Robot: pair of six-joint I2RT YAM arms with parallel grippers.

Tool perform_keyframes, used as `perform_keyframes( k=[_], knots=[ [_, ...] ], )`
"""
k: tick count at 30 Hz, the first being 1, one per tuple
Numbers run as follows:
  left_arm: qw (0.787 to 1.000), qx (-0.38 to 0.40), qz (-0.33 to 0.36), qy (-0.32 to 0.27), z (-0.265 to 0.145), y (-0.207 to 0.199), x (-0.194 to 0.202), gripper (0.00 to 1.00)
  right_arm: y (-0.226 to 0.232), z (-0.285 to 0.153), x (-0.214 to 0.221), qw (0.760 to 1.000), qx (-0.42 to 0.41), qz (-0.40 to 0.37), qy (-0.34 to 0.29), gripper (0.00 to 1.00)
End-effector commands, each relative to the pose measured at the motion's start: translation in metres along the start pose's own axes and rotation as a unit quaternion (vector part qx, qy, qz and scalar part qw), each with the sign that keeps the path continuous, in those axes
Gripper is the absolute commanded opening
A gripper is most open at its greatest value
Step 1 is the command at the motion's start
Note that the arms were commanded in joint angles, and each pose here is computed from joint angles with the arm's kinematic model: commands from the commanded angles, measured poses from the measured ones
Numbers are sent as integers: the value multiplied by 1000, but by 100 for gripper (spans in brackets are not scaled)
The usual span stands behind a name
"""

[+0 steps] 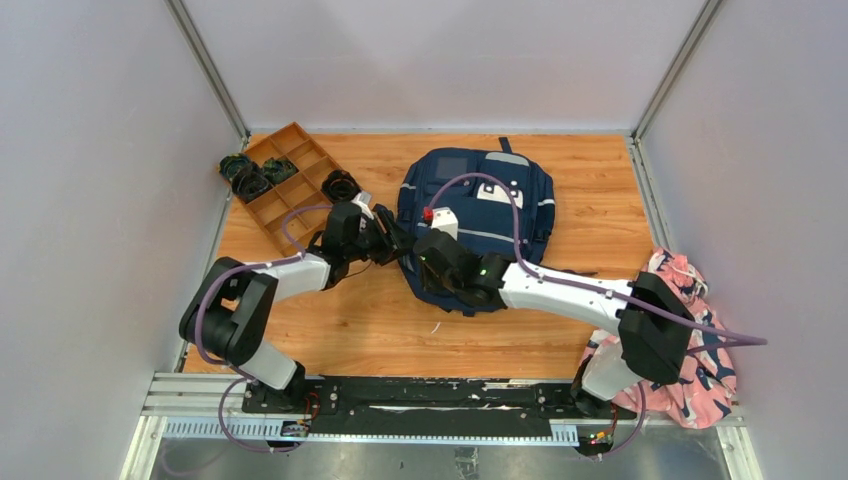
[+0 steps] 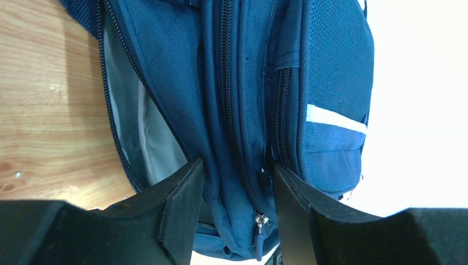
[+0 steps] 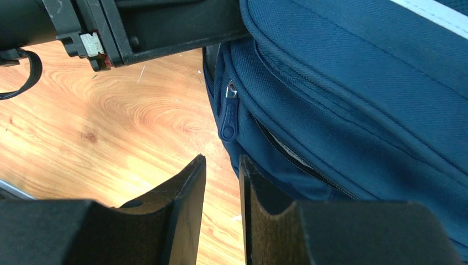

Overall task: Pack the student bag
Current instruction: Zip the student bag at the center of the board.

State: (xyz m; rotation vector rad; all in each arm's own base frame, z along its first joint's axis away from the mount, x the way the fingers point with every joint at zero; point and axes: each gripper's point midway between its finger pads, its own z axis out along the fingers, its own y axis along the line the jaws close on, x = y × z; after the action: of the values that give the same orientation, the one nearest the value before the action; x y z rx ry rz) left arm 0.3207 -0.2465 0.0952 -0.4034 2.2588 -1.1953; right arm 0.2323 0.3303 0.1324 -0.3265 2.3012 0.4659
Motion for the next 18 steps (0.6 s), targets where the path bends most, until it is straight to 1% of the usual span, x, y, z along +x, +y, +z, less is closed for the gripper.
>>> perform_keyframes(
  k=[1, 5, 7, 9, 11, 12, 18],
  knots=[
    [998, 65, 15, -5, 6, -34, -15, 52, 11, 10, -16, 999, 11, 17, -33, 34],
    [997, 72, 17, 3, 7, -36, -13, 50, 10, 19, -18, 999, 27, 12, -36, 35],
    [997, 73, 19, 4, 7, -36, -12, 49, 7, 24, -19, 998, 40, 8, -39, 34],
    [997, 77, 22, 6, 5, -37, -11, 48, 4, 28, -20, 998, 53, 3, -41, 31],
    [997, 78, 23, 6, 3, -37, -10, 46, 1, 29, -20, 997, 63, 0, -43, 24],
    [997, 77, 23, 6, 2, -37, -9, 45, 0, 30, -21, 997, 65, -1, -44, 22],
    [997, 78, 23, 12, 1, -35, -5, 43, -5, 38, -22, 996, 82, -5, -46, 23]
  ],
)
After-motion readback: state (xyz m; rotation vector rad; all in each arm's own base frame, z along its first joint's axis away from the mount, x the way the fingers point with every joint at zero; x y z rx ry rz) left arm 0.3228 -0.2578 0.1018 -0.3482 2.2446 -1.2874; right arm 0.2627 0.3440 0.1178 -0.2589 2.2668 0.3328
